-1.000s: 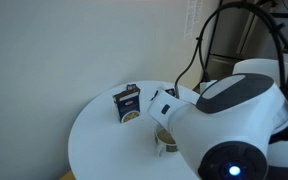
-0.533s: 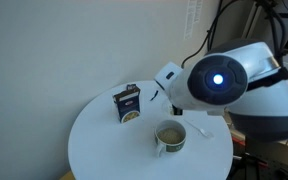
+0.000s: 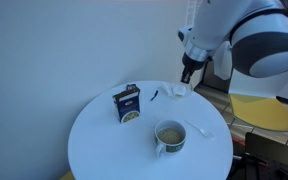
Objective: Pour the contents in the clear cup into the white and green mug
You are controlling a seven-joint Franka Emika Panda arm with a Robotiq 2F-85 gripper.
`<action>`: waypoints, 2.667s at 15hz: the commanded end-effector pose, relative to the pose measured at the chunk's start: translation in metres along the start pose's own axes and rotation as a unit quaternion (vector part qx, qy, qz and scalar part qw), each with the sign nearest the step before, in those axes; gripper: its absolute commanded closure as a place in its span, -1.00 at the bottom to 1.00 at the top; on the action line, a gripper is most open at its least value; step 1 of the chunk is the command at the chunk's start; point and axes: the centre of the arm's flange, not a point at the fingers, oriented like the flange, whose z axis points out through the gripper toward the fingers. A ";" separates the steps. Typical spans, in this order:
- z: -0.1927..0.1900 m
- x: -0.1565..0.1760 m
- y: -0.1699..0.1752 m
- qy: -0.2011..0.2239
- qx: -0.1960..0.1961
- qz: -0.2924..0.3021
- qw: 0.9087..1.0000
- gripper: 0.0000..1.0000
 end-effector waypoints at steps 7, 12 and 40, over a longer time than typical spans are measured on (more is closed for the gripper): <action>0.006 -0.012 0.048 -0.013 0.022 0.072 0.997 0.98; 0.037 -0.013 0.121 -0.047 0.053 0.199 0.977 0.98; 0.282 -0.124 0.394 -0.073 0.082 0.646 0.755 0.98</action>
